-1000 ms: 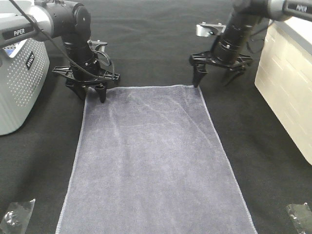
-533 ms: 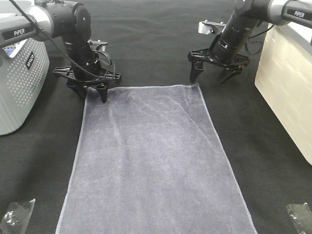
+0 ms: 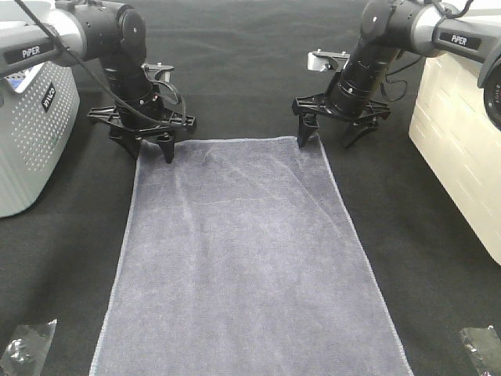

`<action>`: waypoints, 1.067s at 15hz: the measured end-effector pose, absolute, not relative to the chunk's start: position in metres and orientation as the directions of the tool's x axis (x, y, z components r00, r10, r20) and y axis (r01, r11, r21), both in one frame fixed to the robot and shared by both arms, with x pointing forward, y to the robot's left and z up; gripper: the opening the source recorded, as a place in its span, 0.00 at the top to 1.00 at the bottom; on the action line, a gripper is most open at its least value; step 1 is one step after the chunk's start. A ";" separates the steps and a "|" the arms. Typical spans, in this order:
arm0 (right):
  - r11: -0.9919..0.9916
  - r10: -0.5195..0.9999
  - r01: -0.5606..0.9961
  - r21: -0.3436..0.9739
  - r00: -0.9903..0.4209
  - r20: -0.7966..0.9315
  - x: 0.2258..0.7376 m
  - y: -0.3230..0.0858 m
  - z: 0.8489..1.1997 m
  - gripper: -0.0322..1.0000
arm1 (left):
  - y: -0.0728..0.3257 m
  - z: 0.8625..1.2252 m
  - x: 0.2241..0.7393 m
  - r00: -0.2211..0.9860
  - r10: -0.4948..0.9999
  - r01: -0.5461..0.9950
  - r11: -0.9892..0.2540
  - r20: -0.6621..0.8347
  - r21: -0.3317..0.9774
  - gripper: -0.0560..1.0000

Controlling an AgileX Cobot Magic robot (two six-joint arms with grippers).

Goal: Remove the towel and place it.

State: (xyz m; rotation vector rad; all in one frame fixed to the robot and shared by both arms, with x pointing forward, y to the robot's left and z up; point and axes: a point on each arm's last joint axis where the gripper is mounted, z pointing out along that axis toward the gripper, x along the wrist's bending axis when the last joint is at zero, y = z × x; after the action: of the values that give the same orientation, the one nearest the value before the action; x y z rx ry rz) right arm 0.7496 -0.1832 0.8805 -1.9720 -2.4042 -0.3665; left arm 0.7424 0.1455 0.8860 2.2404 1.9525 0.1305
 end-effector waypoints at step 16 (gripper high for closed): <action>0.294 0.944 0.929 0.226 -0.319 0.082 0.746 -0.151 0.877 0.95 | 0.145 0.887 0.749 0.208 0.978 0.947 -0.196 -0.023 0.254 0.95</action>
State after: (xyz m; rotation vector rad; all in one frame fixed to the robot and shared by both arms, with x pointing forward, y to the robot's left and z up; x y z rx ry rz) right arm 0.7463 -0.1509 0.8773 -1.8705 -2.5796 -0.3736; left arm 0.7487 0.1449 0.8874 2.2669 1.8403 0.2110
